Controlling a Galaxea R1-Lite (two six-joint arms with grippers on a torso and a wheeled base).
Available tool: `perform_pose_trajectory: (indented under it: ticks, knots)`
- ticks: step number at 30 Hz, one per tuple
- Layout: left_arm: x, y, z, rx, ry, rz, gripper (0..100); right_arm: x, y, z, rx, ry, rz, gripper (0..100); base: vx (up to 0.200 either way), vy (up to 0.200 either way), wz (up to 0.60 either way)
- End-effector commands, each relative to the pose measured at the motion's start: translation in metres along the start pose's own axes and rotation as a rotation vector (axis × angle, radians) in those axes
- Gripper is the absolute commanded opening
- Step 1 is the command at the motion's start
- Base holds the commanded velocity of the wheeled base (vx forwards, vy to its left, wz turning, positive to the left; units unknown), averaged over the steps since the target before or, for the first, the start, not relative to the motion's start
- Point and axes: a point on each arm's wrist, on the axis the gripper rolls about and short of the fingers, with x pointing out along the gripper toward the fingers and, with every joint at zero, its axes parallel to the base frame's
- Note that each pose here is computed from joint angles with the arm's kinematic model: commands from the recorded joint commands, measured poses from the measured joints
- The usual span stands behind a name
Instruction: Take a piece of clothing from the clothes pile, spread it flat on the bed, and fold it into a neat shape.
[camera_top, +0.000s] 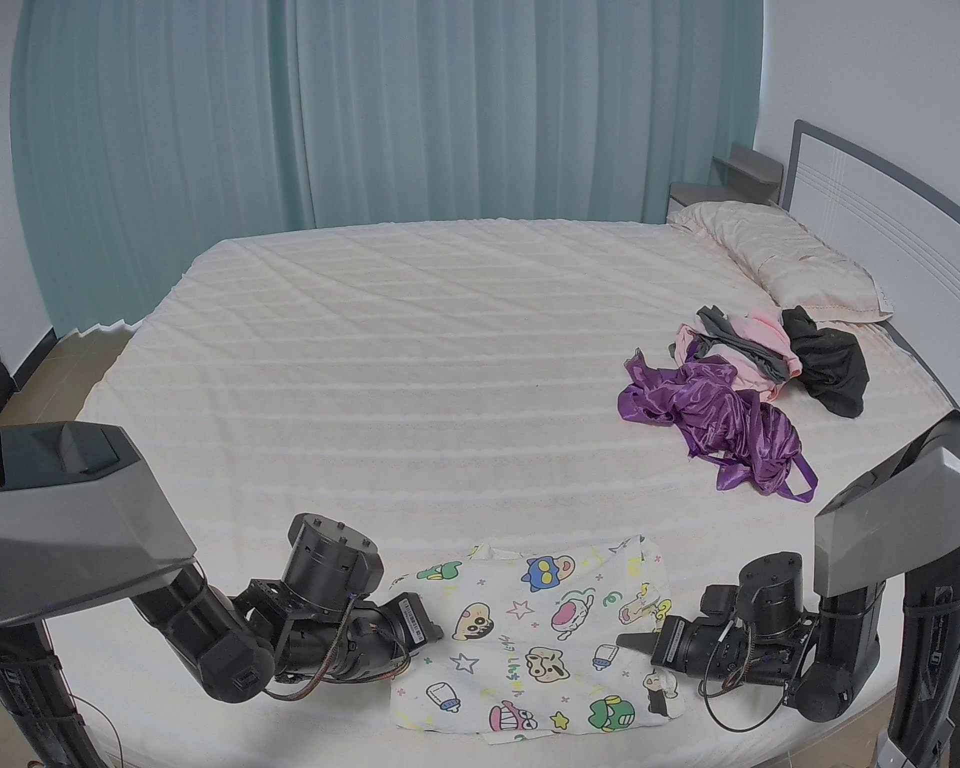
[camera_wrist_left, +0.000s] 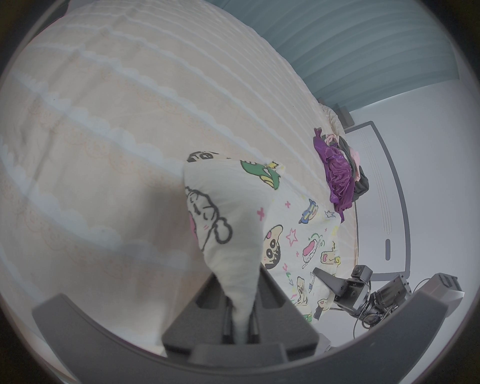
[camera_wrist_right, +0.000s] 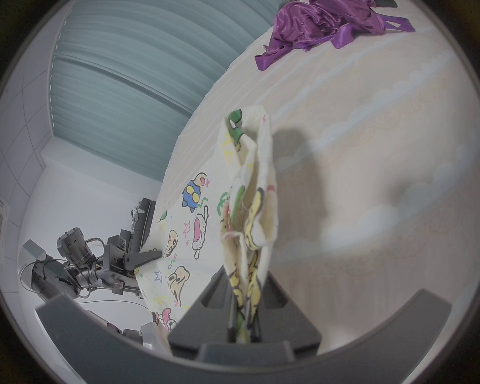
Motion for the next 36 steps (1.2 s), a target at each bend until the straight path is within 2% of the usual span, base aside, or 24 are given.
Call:
perform_pose_trajectory:
  ticks: [1, 13, 25, 36]
  knots:
    - [0.0006, 0.0001, -0.0010, 0.000, 0.002, 0.002, 0, -0.0003, 0.0007, 0.0006, -0.002, -0.005, 0.005, 0, 0.000, 0.000, 0.00]
    - [-0.0013, 0.0011, -0.0035, 0.001, 0.006, 0.005, 0, -0.0024, 0.0020, 0.0005, -0.005, -0.006, 0.008, 0, -0.200, 0.000, 0.00]
    - [-0.0001, -0.0036, 0.0008, -0.033, -0.054, 0.016, 0, -0.0052, 0.0059, 0.0026, -0.012, -0.018, 0.023, 0, 0.000, 0.000, 0.00]
    - [-0.0037, -0.0078, -0.0015, -0.026, -0.053, 0.000, 0, -0.0073, 0.0080, 0.0043, -0.013, -0.028, 0.030, 0, 0.000, -0.200, 0.00]
